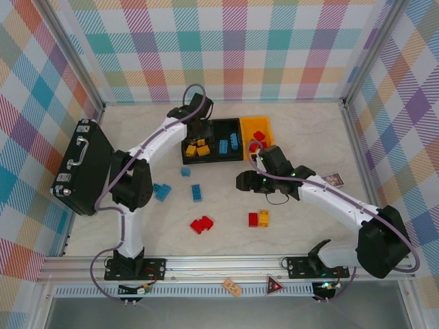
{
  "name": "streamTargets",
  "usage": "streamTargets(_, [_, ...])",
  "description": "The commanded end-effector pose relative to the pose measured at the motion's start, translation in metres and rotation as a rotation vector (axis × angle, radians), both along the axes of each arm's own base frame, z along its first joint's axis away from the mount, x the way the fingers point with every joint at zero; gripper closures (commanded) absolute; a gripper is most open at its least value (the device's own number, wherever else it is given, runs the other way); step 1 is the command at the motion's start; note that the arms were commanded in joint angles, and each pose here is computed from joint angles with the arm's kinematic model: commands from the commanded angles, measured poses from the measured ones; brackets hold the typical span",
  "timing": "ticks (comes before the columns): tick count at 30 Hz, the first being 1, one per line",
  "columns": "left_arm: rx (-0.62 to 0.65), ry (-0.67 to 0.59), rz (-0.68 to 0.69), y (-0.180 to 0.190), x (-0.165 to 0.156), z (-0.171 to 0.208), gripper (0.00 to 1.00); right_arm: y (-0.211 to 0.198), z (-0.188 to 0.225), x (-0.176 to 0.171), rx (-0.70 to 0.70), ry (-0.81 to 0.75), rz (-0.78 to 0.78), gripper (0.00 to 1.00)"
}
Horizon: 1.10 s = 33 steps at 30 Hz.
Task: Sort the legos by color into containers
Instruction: Place the lego in the container.
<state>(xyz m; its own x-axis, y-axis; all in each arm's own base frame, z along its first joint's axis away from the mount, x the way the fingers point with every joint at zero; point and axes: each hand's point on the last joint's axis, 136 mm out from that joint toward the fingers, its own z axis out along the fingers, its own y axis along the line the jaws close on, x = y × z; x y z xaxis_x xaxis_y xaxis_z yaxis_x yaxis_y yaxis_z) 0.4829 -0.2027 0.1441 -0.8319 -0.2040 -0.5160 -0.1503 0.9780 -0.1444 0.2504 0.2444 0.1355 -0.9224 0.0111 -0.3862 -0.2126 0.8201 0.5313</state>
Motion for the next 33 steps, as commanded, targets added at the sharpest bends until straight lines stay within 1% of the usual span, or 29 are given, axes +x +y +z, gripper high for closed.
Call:
streamTargets(1, [0.017,0.026,-0.001,0.006,0.011,-0.004,0.68,0.007,0.009,0.007,0.009,-0.021,0.006,0.39])
streamTargets(6, [-0.001,0.032,0.007,0.008,0.033,-0.015,0.68,0.01,0.005,0.01,0.001,-0.009,0.006,0.39])
streamTargets(14, [0.006,0.016,0.031,0.015,0.062,-0.026,0.66,0.012,-0.001,0.013,-0.01,0.007,0.004,0.4])
streamTargets(18, [0.01,0.01,0.026,0.014,0.071,-0.028,0.65,0.012,-0.003,0.013,-0.017,0.011,0.003,0.4])
streamTargets(24, [0.013,0.01,0.022,0.012,0.077,-0.033,0.62,0.013,-0.004,0.015,-0.02,0.013,0.002,0.4])
streamTargets(25, [0.012,0.008,0.021,0.012,0.077,-0.033,0.61,0.013,-0.004,0.015,-0.02,0.015,0.003,0.4])
streamTargets(28, [0.007,0.009,0.024,0.012,0.077,-0.032,0.5,0.014,-0.004,0.016,-0.016,0.015,0.004,0.4])
streamTargets(31, [-0.006,0.002,0.024,0.01,0.076,-0.026,0.47,0.014,-0.005,0.016,-0.018,0.018,0.003,0.4])
streamTargets(33, [-0.009,-0.004,0.024,0.01,0.075,-0.021,0.47,0.015,-0.005,0.016,-0.015,0.019,0.004,0.4])
